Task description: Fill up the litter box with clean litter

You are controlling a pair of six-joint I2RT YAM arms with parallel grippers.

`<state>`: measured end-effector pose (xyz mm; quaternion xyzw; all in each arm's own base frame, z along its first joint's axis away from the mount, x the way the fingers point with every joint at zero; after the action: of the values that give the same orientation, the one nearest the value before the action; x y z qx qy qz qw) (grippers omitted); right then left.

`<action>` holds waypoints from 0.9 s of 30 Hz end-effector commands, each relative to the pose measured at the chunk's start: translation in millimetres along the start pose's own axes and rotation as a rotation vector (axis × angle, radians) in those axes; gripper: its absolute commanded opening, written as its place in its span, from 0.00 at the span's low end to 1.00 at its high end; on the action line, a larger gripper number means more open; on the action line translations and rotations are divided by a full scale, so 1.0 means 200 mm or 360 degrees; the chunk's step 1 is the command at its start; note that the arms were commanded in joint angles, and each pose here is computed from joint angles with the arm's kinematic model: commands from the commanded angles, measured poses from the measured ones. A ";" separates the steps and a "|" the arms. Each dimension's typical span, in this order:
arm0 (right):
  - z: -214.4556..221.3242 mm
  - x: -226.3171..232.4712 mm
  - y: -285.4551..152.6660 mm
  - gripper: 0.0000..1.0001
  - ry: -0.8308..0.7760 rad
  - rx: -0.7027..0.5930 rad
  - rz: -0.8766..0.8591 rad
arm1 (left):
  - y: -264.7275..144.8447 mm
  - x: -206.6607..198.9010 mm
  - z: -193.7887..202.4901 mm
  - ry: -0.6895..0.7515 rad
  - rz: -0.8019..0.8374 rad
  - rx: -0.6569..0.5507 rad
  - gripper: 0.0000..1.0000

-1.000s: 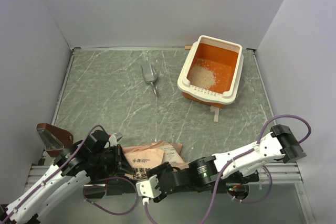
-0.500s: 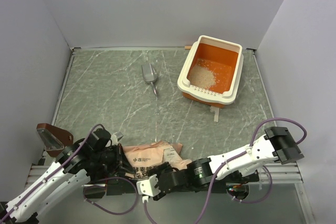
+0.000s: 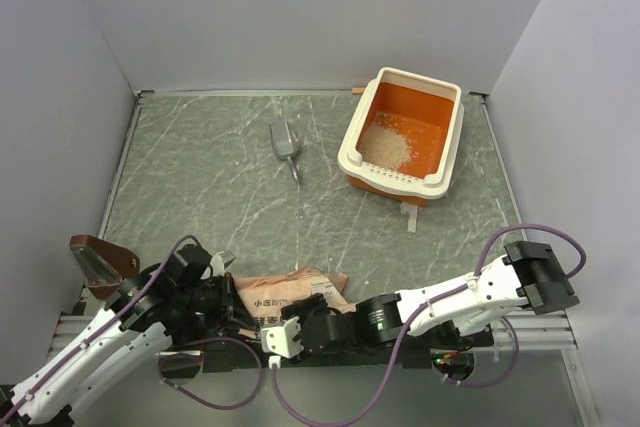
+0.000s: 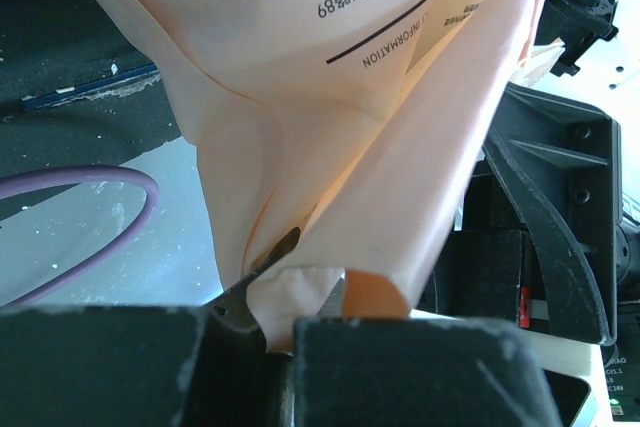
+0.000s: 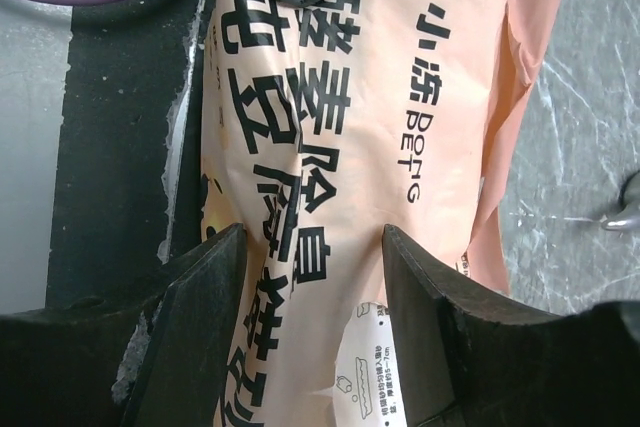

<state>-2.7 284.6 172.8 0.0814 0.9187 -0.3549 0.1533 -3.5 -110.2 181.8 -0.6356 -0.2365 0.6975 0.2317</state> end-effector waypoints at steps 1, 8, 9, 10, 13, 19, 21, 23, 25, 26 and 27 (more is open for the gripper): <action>-0.03 -0.03 -0.04 0.63 -0.0009 -0.0018 -0.0008 | -0.04 -0.05 0.03 0.0016 0.0083 0.0097 0.01; 0.05 0.03 0.02 0.54 0.0007 0.0109 -0.0133 | -0.05 -0.06 0.04 0.0020 0.0130 0.0097 0.01; 0.05 0.03 0.02 0.37 0.0016 0.0112 -0.0141 | -0.05 -0.06 0.03 0.0017 0.0137 0.0092 0.01; 0.06 0.02 0.03 0.21 0.0027 0.0130 -0.0138 | -0.05 -0.07 0.03 0.0026 0.0145 0.0089 0.01; 0.08 -0.01 0.05 0.00 0.0076 0.0144 -0.0087 | -0.06 -0.10 0.02 0.0066 0.0183 0.0057 0.01; 0.06 -0.23 -0.03 0.00 0.0293 0.0121 -0.0009 | -0.14 -0.22 -0.06 0.0415 0.0097 -0.0282 0.25; 0.04 -0.32 -0.07 0.00 0.0363 0.0120 -0.0038 | -0.22 -0.30 -0.11 0.0597 -0.0040 -0.0430 0.30; 0.01 -0.38 -0.11 0.00 0.0393 0.0095 -0.0066 | -0.33 -0.40 -0.17 0.0679 -0.0217 -0.0666 0.36; 0.03 -0.47 -0.14 0.00 0.0429 0.0123 -0.0109 | -0.44 -0.48 -0.23 0.0769 -0.0346 -0.0935 0.52; 0.02 -0.50 -0.15 0.00 0.0442 0.0111 -0.0121 | -0.46 -0.51 -0.26 0.0794 -0.0375 -0.0981 0.57; 0.03 -0.56 -0.16 0.00 0.0470 0.0125 -0.0099 | -0.47 -0.52 -0.27 0.0884 -0.0388 -0.0993 0.70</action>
<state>69.7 271.6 201.4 0.1055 0.9254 -0.3636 0.0151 40.1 -113.7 291.0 -0.7714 -0.3558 0.4975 0.1758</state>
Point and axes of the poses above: each gripper's point midway between its finger pads, its own y axis out along the fingers, its own x axis along the line the jaws close on, z = x × y, the point moved 9 cm from there along -y, back along the fingers, and after that the axes turned 14 degrees about y, right-handed, at the moved point
